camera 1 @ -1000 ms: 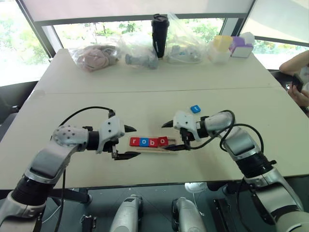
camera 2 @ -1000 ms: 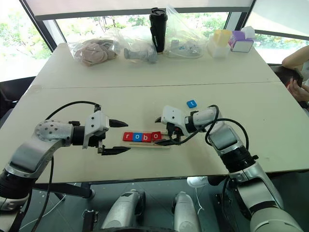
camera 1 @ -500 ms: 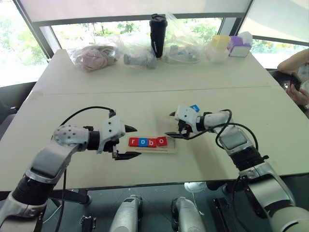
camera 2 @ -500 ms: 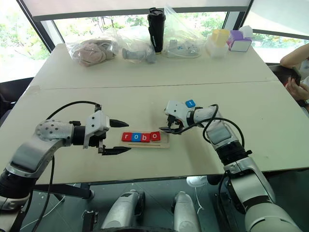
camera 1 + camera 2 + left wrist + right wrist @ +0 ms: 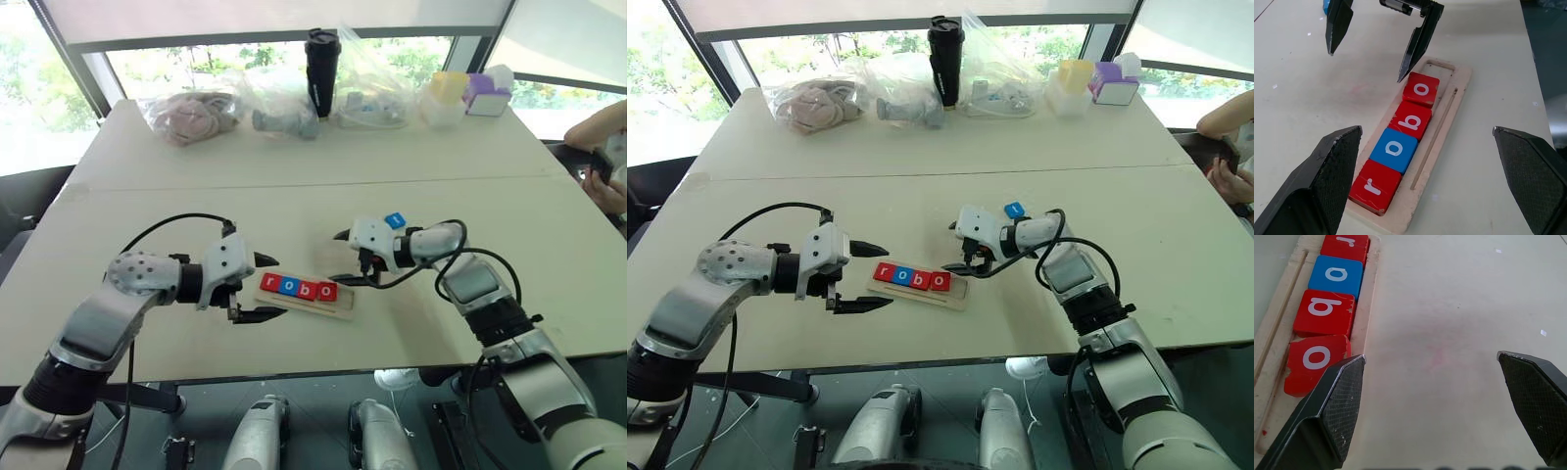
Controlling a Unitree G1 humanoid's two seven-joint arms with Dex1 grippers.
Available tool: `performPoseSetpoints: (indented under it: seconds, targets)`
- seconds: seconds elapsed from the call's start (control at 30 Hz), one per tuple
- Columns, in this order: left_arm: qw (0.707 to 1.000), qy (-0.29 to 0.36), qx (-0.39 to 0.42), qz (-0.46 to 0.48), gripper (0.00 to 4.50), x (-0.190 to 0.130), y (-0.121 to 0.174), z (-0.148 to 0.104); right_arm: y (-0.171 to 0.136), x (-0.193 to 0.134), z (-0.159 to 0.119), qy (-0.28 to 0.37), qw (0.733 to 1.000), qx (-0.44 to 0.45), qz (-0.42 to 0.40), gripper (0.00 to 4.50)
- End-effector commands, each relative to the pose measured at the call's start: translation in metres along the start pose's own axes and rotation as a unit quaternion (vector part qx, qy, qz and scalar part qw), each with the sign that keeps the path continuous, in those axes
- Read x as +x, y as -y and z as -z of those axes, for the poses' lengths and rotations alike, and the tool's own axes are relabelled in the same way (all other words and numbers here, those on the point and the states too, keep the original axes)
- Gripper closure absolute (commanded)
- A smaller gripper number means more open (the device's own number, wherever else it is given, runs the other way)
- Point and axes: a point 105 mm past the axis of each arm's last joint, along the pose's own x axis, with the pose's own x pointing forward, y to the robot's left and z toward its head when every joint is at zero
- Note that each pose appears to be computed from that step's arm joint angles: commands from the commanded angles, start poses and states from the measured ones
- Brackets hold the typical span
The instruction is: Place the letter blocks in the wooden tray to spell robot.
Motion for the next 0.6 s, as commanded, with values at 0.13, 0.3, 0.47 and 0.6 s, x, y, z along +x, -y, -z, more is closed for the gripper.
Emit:
performPoseSetpoints:
  seconds: [0.13, 0.3, 0.47, 0.6]
  targets:
    - [1.0, 0.01, 0.018, -0.001, 0.0, 0.0, -0.002, -0.007, -0.005, -0.002, -0.007, 0.011, 1.0, -0.008, -0.006, 0.05]
    - [1.0, 0.01, 0.018, -0.001, 0.0, 0.0, -0.001, -0.007, -0.009, 0.0, -0.01, 0.017, 1.0, -0.005, -0.01, 0.05]
    - [1.0, 0.01, 0.016, -0.001, 0.0, 0.0, 0.0, -0.006, 0.009, -0.011, -0.016, 0.021, 0.999, -0.01, 0.034, 0.05]
    - [1.0, 0.013, 0.016, -0.004, 0.0, -0.001, 0.0, -0.007, 0.06, -0.04, -0.009, 0.016, 0.981, 0.036, 0.189, 0.05]
